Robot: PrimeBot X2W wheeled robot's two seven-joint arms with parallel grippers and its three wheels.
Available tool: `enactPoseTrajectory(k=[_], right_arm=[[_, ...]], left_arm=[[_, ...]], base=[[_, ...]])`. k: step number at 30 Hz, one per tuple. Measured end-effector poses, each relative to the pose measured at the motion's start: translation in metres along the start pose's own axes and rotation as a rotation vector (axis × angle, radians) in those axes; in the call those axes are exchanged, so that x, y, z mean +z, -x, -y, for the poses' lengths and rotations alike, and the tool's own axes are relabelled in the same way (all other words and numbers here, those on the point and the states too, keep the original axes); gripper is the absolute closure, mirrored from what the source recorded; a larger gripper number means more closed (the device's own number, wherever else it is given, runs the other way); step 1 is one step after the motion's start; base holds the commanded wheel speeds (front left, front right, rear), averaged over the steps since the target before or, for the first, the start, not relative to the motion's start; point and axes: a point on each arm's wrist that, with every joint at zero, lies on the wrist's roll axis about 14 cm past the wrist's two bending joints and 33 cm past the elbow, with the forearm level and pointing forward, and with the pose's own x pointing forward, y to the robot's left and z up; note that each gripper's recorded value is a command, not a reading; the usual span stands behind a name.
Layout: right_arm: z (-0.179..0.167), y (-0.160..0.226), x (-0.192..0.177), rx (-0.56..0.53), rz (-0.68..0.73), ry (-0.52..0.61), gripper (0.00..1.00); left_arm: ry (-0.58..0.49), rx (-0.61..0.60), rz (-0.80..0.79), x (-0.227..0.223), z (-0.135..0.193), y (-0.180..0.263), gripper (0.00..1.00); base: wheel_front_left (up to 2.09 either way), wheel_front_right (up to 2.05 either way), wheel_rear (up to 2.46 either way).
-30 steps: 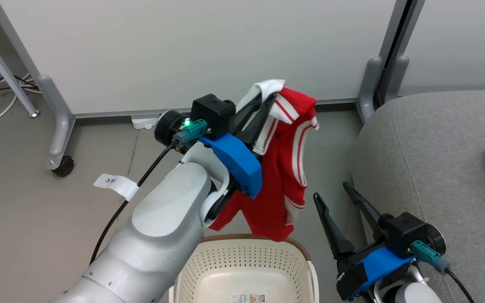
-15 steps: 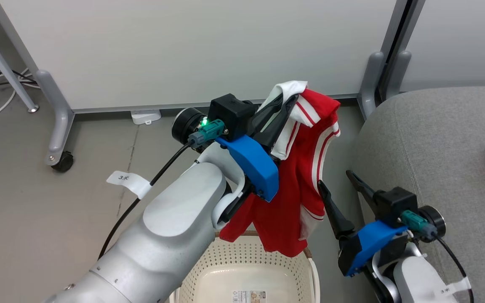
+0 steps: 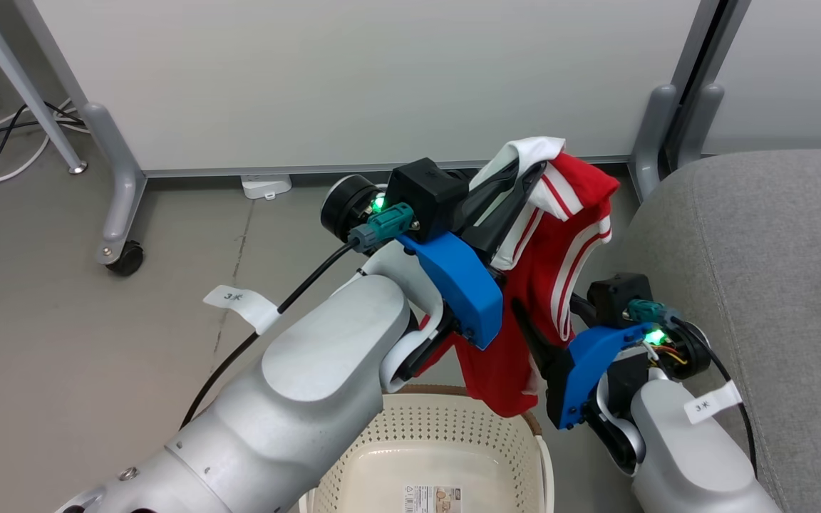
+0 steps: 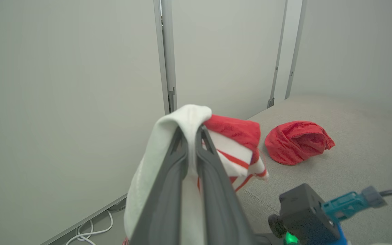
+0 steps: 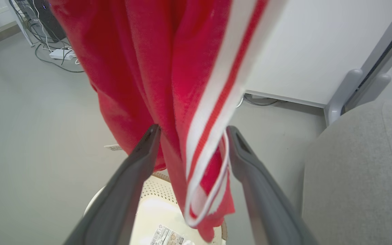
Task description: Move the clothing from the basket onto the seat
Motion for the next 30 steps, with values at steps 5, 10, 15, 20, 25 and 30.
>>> enactPoseTrajectory(k=[5, 10, 15, 20, 25, 30], right_arm=[[-0.008, -0.009, -0.001, 0.031, -0.018, 0.002, 1.00], [-0.008, -0.011, 0.005, 0.031, 0.020, -0.004, 1.00], [-0.005, -0.010, 0.007, 0.026, 0.039, -0.002, 1.00], [-0.005, -0.008, 0.007, 0.025, 0.046, 0.000, 1.00], [-0.004, -0.008, 0.005, 0.024, 0.045, -0.005, 1.00], [-0.003, -0.007, 0.006, 0.021, 0.054, -0.011, 1.00]], left_arm=[[-0.005, -0.008, -0.005, 0.001, 0.003, 0.001, 1.00], [-0.004, 0.006, -0.016, -0.003, 0.000, 0.002, 1.00], [0.000, 0.012, -0.017, -0.004, 0.000, 0.001, 1.00], [0.005, 0.022, -0.026, -0.007, -0.003, 0.001, 1.00], [0.026, 0.054, -0.024, -0.010, -0.010, 0.004, 0.00], [0.046, 0.086, -0.026, -0.018, -0.018, 0.011, 0.00]], base=[[0.00, 0.00, 0.00], [0.00, 0.00, 0.00], [0.00, 0.00, 0.00], [0.00, 0.00, 0.00], [0.00, 0.00, 0.00], [0.00, 0.00, 0.00]])
